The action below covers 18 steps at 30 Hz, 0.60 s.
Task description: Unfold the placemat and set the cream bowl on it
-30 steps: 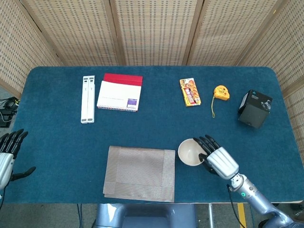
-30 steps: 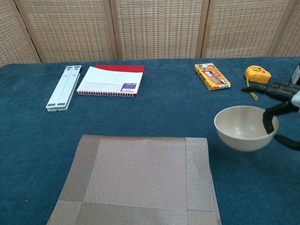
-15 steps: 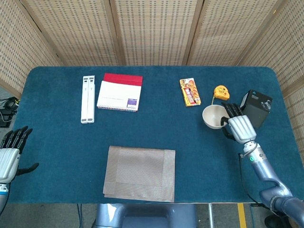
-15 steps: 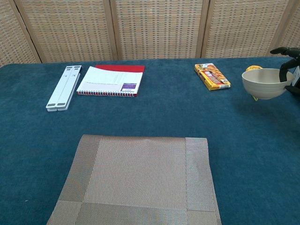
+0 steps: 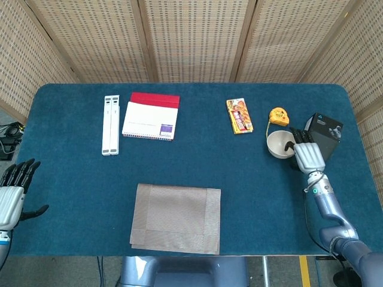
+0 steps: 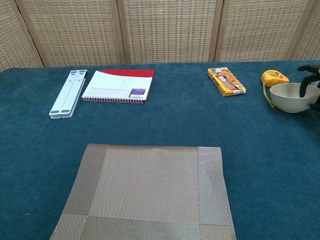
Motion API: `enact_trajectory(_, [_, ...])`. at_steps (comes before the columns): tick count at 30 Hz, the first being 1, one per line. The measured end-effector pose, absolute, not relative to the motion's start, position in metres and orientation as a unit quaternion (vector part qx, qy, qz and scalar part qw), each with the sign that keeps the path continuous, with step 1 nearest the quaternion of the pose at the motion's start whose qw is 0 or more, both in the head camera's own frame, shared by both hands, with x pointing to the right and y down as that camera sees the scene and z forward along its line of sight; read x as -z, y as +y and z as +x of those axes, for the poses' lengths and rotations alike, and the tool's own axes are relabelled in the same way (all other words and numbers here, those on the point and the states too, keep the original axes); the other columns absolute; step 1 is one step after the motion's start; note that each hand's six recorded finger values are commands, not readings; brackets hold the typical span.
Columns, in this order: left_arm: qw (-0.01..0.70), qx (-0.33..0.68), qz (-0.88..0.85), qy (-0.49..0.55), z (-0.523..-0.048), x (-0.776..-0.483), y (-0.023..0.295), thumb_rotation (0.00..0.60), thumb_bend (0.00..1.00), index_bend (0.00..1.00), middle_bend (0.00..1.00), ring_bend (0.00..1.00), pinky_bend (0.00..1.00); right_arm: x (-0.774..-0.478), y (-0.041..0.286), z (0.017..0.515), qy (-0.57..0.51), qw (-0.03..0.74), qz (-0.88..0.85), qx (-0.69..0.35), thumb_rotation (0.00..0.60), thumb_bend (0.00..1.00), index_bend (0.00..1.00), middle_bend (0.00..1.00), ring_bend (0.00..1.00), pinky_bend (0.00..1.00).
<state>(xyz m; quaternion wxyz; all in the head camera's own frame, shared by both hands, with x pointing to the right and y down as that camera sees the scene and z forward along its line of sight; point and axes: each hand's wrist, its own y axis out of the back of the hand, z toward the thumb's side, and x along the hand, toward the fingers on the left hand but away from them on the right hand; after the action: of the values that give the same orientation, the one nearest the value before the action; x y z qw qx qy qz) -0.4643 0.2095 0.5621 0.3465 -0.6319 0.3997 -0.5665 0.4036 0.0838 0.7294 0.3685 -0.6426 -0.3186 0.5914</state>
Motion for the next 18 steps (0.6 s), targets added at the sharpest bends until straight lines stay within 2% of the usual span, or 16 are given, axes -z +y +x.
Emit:
enact_trajectory(5, [0.348,0.562,-0.632,0.404,-0.465,-0.559,0.21,0.6,0.0,0.0,0.0,0.0,0.0,-0.718,0.088,0.404,-0.316,0.388,-0.642,-0.581,0.6,0.12,0.0,0.0,0.0,0.0])
enact_trajectory(9, [0.355,0.557,-0.63,0.41,-0.465,-0.556,0.21,0.6,0.0,0.0,0.0,0.0,0.0,-0.696,0.094,0.401,-0.322,0.422,-0.64,-0.556,0.6,0.01,0.0,0.0,0.0,0.0])
enact_trajectory(13, [0.359,0.55,-0.634,0.409,-0.462,-0.555,0.21,0.6,0.0,0.0,0.0,0.0,0.0,-0.666,0.105,0.4,-0.334,0.45,-0.639,-0.527,0.6,0.0,0.0,0.0,0.0,0.0])
enact_trajectory(18, [0.379,0.535,-0.646,0.39,-0.452,-0.556,0.208,0.6,0.0,0.0,0.0,0.0,0.0,-0.636,0.126,0.408,-0.347,0.446,-0.644,-0.516,0.6,0.0,0.0,0.0,0.0,0.0])
